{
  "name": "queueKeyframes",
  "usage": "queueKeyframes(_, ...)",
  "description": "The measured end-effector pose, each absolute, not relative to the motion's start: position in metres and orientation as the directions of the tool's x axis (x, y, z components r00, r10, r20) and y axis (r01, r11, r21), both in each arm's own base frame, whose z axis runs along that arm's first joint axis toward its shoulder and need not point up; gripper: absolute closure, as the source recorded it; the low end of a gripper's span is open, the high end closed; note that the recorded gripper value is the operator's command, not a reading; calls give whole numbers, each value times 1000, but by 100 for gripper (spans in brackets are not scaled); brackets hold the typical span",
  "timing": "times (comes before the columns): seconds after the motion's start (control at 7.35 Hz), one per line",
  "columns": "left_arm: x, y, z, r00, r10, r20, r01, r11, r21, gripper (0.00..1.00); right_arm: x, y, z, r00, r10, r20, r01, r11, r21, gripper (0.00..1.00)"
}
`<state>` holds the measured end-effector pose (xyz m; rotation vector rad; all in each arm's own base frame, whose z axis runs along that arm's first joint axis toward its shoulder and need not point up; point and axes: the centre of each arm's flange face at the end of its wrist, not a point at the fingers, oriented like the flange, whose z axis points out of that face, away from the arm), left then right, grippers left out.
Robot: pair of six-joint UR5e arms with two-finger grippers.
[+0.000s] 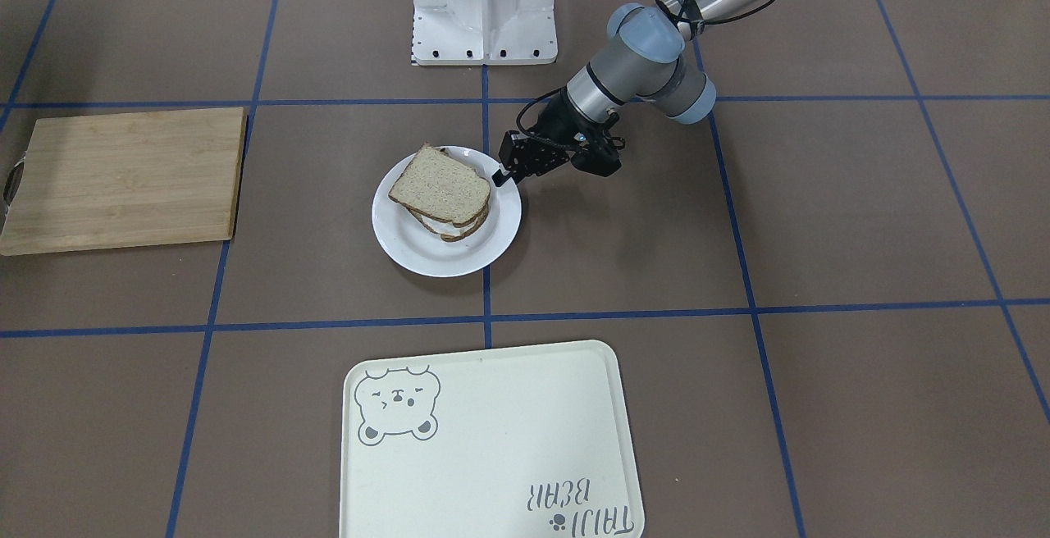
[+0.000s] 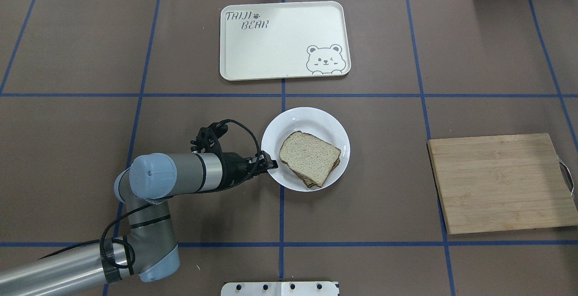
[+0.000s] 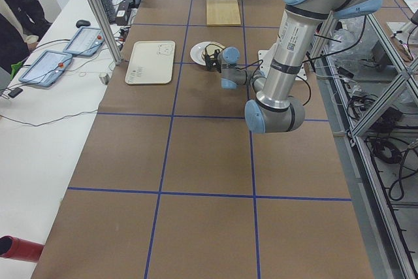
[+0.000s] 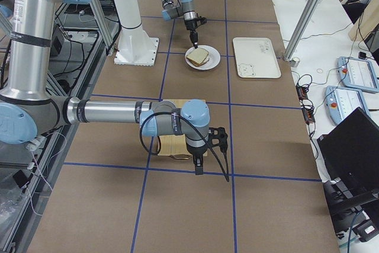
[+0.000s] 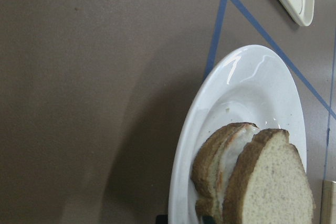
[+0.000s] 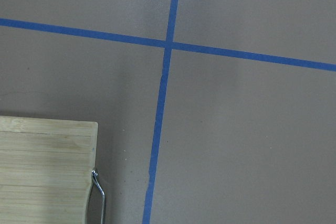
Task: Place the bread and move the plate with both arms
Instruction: 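Grip the white plate rim with the left gripper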
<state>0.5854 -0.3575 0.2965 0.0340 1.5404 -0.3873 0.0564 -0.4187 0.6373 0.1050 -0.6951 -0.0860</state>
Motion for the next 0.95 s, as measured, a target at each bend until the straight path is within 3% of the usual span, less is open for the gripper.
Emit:
queueKeyframes(0.54, 592, -359, 301, -50, -210, -976, 256, 942, -216, 71, 56, -418, 637, 765, -115, 634, 45, 991, 125, 0)
queueKeyframes(0.95, 594, -358, 298, -62, -207, -976, 253, 943, -216, 100, 56, -418, 637, 765, -114, 634, 44, 991, 125, 0)
